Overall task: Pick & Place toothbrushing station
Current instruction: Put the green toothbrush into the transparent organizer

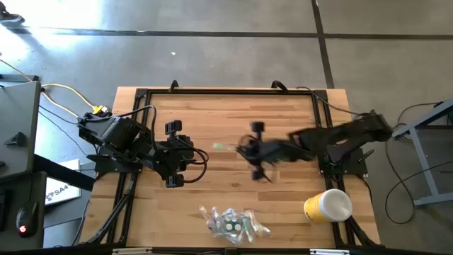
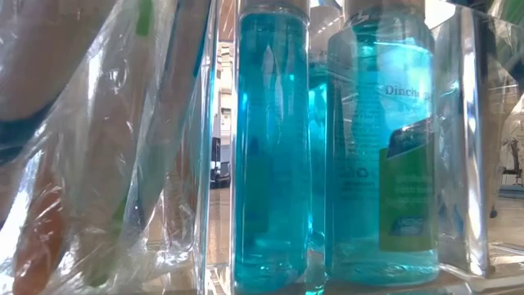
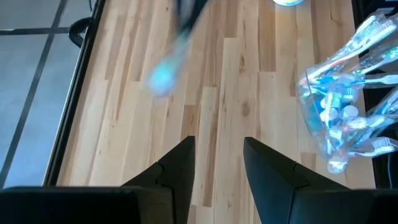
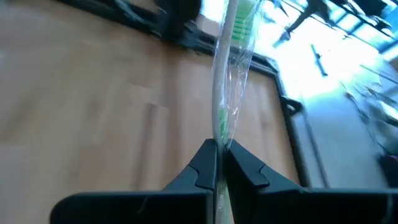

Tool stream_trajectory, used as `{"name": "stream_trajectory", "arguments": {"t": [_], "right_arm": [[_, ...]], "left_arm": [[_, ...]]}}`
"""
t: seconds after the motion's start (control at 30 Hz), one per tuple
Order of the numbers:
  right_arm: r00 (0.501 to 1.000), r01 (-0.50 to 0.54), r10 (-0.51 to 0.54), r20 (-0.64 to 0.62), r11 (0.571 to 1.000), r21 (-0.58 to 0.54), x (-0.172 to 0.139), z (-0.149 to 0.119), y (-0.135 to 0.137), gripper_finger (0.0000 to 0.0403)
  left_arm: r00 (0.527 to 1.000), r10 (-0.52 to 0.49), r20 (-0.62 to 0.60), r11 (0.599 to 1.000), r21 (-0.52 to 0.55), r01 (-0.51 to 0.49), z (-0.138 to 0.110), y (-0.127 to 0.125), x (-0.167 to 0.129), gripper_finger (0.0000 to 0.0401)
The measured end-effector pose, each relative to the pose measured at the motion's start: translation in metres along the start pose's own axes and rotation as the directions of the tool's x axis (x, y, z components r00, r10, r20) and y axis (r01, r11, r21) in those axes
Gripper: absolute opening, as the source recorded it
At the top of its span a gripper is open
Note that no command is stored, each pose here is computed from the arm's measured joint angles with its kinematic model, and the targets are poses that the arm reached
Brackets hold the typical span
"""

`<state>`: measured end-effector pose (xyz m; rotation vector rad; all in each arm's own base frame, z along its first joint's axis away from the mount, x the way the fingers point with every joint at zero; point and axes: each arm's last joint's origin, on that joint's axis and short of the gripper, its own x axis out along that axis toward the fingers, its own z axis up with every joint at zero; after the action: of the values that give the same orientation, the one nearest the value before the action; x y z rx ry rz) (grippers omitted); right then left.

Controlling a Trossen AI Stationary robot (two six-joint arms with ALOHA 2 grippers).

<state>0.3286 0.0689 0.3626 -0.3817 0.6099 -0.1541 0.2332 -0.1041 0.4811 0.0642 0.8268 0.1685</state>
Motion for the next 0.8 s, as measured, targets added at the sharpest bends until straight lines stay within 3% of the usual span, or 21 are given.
{"name": "stream_trajectory", "arguments": {"t": [0.23,0.37,0.47,0.53,0.57,0.67,0.7,0.73,0.8], "right_arm": [[0.987,-0.084,0.078,0.139,0.996,0.035,-0.091,-0.004,0.03,0.0005],[0.967,-0.146,0.134,0.216,0.988,0.041,-0.115,-0.041,0.05,0.0005],[0.92,-0.195,0.152,0.362,0.977,0.087,-0.122,-0.073,0.055,0.0005],[0.834,-0.277,0.202,0.513,0.958,0.072,-0.122,-0.093,0.058,0.0005],[0.759,-0.331,0.242,0.605,0.943,0.037,-0.12,-0.102,0.06,0.0005],[0.454,-0.438,0.354,0.818,0.888,-0.141,-0.106,-0.131,0.062,0.0005],[0.373,-0.445,0.367,0.852,0.877,-0.182,-0.098,-0.14,0.06,0.0005],[0.308,-0.451,0.375,0.874,0.867,-0.213,-0.091,-0.148,0.057,0.0005],[0.225,-0.479,0.404,0.887,0.838,-0.26,-0.077,-0.164,0.052,0.0005]], "left_arm": [[1.0,0.0,0.0,1.0,-0.021,0.0,0.0,0.0,0.0,0.0132],[1.0,0.0,0.0,0.999,-0.051,0.0,0.0,0.0,0.0,0.0132],[1.0,0.003,0.002,0.998,-0.066,-0.003,0.0,0.0,0.0,0.0132],[1.0,0.011,0.005,0.997,-0.078,-0.01,0.0,0.0,0.0,0.0132],[1.0,0.019,0.009,0.997,-0.081,-0.019,0.0,0.001,0.0,0.0132],[0.998,0.052,0.021,0.995,-0.091,-0.049,0.001,0.001,0.0,0.0132],[0.998,0.055,0.022,0.994,-0.096,-0.053,0.001,0.001,0.0,0.0132],[0.998,0.058,0.023,0.994,-0.099,-0.056,0.001,0.001,0.001,0.0132],[0.998,0.063,0.023,0.993,-0.106,-0.06,0.001,0.001,0.001,0.0132]]}}
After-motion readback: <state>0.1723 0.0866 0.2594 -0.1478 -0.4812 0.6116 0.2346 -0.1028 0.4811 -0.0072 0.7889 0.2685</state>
